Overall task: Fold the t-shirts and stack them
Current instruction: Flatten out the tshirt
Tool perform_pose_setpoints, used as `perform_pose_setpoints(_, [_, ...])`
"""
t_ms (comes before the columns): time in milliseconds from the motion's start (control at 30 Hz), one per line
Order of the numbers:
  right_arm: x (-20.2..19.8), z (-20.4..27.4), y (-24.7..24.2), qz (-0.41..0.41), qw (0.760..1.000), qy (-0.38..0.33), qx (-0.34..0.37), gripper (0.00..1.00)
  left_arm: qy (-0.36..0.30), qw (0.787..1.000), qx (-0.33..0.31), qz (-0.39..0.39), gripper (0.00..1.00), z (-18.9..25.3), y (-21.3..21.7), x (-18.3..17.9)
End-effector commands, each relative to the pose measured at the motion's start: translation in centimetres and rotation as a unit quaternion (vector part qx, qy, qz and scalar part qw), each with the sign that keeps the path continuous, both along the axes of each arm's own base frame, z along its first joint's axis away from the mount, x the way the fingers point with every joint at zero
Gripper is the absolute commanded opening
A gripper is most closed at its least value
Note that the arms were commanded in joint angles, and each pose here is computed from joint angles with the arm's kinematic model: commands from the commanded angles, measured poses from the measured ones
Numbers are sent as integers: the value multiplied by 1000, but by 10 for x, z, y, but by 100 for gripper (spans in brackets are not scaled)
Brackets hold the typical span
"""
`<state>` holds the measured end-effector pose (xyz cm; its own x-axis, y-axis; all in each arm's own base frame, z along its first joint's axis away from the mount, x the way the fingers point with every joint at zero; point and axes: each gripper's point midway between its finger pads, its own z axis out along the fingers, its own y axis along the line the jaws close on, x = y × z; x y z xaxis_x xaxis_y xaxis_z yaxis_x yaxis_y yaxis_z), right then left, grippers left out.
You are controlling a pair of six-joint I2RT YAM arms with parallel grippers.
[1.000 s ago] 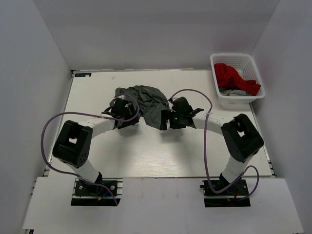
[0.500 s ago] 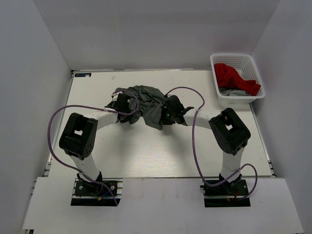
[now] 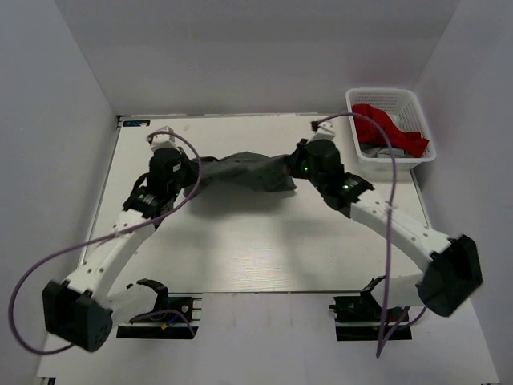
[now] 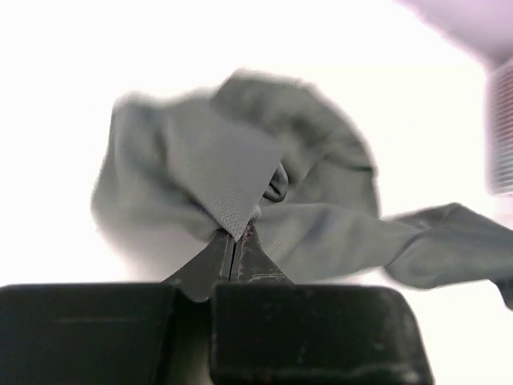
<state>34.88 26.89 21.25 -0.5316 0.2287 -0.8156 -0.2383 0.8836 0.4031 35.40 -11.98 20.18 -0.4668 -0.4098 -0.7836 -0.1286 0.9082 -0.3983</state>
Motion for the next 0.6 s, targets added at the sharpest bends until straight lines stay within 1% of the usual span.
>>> perform_pose_setpoints(0, [-3, 35, -63, -107, 992, -52, -33, 0, -70, 998, 1, 1, 0, 53, 13, -17])
perform_pose_setpoints(33, [-4, 43, -73, -121, 990, -64, -38, 0, -79, 997, -3, 1, 0, 61, 15, -23])
perform_pose_setpoints(67, [-10, 59, -81, -126, 988, -81, -34, 0, -116, 993, -11, 0, 0, 88, 19, -33])
perform_pose_setpoints(100, [-14, 79, -92, -141, 984, -104, -25, 0, -138, 990, -20, 1, 0, 105, 21, -38])
perform_pose_setpoints(133, [-17, 90, -96, -143, 983, -115, -24, 0, -156, 988, -22, -1, 0, 118, 24, -43])
perform_pose_setpoints(167, [-27, 114, -111, -155, 978, -139, -12, 0, -173, 984, -29, 0, 0, 135, 27, -50])
perform_pose_setpoints(233, [-35, 136, -116, -153, 975, -162, -1, 0, -219, 975, -47, 2, 0, 167, 34, -68])
perform_pose_setpoints(267, [-47, 159, -126, -150, 970, -191, 14, 0, -242, 969, -59, -4, 0, 184, 34, -74])
perform_pose_setpoints(300, [-54, 170, -124, -133, 970, -202, 24, 0, -261, 963, -64, -28, 0, 195, 28, -81])
perform_pose_setpoints(333, [-59, 182, -125, -125, 968, -215, 33, 0, -298, 951, -76, -42, 0, 219, 28, -94])
perform_pose_setpoints(367, [-69, 195, -126, -109, 966, -230, 49, 0, -318, 943, -76, -62, 0, 236, 25, -103])
perform_pose_setpoints(400, [-80, 213, -130, -98, 961, -252, 55, 0, -327, 936, -85, -103, 0, 246, 13, -112])
perform_pose_setpoints(433, [-93, 226, -126, -63, 960, -266, 68, 0, -342, 927, -85, -125, 0, 258, 9, -122])
perform_pose_setpoints(500, [-110, 246, -131, -45, 952, -289, 87, 0, -372, 905, -94, -184, 0, 285, -5, -143])
perform_pose_setpoints(533, [-119, 252, -125, -19, 950, -296, 96, 0, -385, 897, -96, -194, 0, 295, -5, -153])
perform_pose_setpoints(567, [-127, 265, -129, -15, 945, -309, 106, 0, -403, 884, -100, -213, 0, 310, -6, -168])
